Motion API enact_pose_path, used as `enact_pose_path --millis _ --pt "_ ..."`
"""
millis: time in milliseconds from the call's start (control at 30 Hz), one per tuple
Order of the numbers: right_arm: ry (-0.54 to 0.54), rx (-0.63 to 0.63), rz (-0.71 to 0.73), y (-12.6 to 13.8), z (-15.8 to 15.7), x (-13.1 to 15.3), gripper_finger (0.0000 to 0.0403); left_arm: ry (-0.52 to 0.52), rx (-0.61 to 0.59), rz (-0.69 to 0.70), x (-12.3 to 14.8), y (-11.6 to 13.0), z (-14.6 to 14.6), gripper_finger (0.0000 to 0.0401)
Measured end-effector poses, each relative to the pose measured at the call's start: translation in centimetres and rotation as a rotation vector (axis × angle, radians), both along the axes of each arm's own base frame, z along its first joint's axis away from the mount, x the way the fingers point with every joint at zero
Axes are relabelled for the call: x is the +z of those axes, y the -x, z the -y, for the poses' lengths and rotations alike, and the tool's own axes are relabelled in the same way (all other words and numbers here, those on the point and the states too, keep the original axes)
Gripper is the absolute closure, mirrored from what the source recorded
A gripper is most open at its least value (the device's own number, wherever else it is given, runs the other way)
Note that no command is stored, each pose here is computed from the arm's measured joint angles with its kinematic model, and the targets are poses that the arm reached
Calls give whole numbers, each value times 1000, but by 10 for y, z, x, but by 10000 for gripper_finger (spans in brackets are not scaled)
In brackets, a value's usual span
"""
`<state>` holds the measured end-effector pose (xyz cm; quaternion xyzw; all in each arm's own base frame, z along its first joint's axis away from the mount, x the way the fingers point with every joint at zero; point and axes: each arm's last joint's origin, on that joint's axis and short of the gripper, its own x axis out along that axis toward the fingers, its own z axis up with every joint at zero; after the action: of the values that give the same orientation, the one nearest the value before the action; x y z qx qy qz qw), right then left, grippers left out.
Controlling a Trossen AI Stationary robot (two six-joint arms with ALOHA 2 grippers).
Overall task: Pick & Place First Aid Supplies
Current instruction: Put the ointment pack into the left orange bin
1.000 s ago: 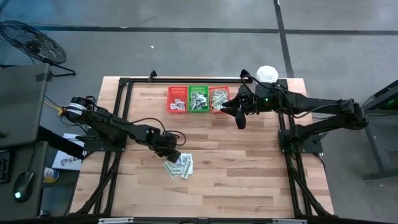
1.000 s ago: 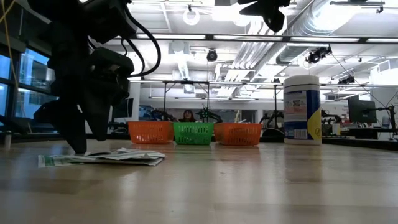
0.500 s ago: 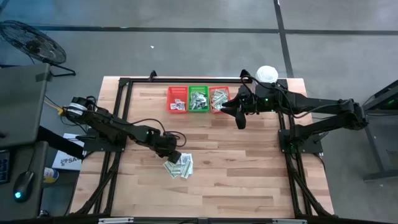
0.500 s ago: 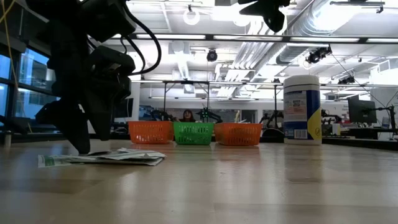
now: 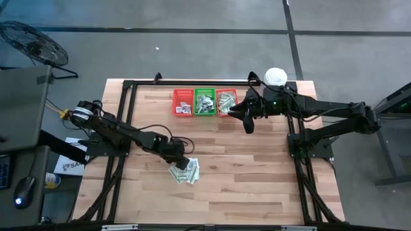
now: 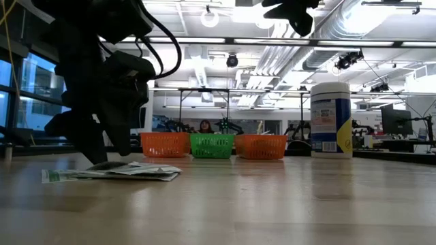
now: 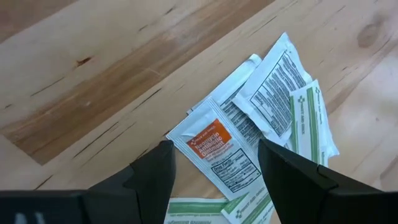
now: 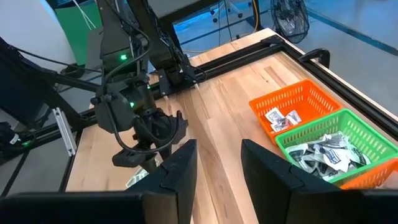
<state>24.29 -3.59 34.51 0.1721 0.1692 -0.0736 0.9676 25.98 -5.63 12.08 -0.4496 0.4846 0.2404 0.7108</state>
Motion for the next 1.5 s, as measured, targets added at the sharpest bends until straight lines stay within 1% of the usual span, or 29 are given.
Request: enact_pose_path --millis 200,367,467,600,900,1033,1067,1300,1500 --pt "-3 0 -20 1 0 -2 284 -73 -58 -34 -6 2 5 173" --pt "-6 -1 -40 1 0 -4 284 -113 -47 -39 -8 4 11 173" --pt "-3 -8 -41 1 0 -4 284 -119 -45 -42 -8 5 13 178" --pt "-2 -10 -41 1 0 -4 284 -137 -57 -49 -8 7 15 212" --pt "-2 -10 -44 2 0 -4 284 -171 -65 -73 -10 11 19 332" --pt "-2 -10 -44 2 0 -4 284 -167 -65 -84 -11 12 18 386" --pt "-2 -10 -44 2 0 -4 284 -166 -65 -83 -11 12 18 393" --pt "-9 2 -47 2 0 -4 284 -151 -66 -75 -9 12 18 400" --pt "-15 13 -61 2 -1 -6 284 -153 -55 -45 6 19 16 401"
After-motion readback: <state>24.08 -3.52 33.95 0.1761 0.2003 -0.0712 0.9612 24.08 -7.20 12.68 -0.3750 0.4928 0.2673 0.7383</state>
